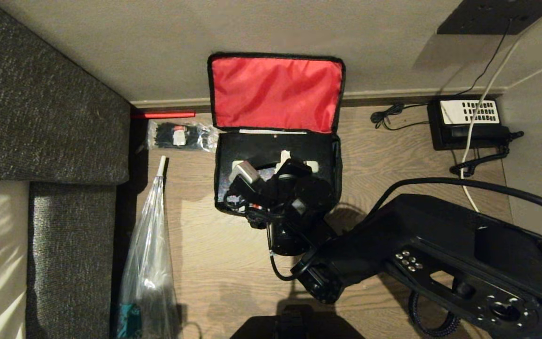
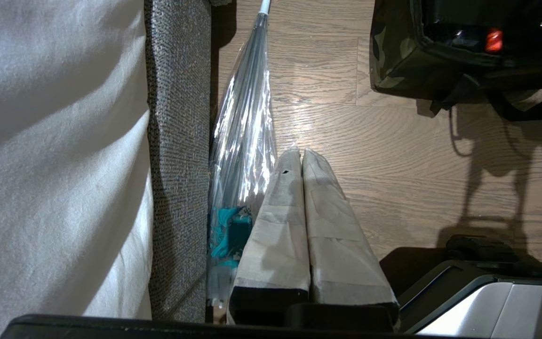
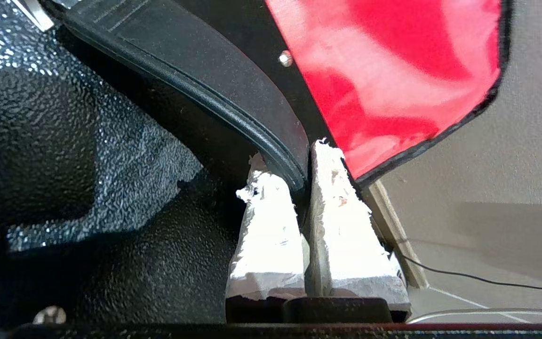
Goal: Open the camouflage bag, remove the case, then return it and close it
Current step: Lift the black box
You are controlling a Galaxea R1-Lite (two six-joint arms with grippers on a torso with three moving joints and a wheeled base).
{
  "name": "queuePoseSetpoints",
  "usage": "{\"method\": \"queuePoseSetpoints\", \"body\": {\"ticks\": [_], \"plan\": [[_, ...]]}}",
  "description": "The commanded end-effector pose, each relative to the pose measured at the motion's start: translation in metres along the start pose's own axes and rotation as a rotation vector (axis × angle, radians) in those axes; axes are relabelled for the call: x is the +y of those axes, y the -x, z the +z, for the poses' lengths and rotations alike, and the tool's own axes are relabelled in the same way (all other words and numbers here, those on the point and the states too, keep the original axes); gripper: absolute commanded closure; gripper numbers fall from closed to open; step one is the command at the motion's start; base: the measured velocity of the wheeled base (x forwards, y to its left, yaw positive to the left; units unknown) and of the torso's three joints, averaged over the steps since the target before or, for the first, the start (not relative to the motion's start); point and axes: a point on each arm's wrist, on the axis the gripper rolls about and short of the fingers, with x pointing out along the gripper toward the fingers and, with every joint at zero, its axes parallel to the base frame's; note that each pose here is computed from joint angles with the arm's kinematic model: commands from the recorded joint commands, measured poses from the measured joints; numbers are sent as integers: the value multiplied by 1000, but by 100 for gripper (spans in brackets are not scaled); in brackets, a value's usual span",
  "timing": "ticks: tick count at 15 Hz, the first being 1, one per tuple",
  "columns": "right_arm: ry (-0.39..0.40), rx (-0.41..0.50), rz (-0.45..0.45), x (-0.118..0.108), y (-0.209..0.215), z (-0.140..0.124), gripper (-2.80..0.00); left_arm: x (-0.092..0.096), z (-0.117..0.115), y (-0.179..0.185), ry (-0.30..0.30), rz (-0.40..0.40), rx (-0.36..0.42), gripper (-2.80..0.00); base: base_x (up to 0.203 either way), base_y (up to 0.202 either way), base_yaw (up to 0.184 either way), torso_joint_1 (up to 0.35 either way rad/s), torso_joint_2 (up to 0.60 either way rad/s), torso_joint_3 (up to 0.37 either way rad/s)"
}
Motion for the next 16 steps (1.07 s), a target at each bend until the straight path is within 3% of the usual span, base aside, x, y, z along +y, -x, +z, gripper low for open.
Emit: {"method": "queuePoseSetpoints", "body": {"ticks": [1, 8, 16], "plan": [[-38, 2, -13, -15, -1, 3, 0, 0, -1, 0, 1, 1, 3, 0, 0, 0, 0, 0, 0, 0], [-66, -4, 6, -50, 7, 9, 0, 0, -1, 0, 1, 1, 3, 0, 0, 0, 0, 0, 0, 0], [12, -11, 14, -74, 23, 15, 0, 0, -1, 0, 1, 1, 3, 0, 0, 0, 0, 0, 0, 0]]}}
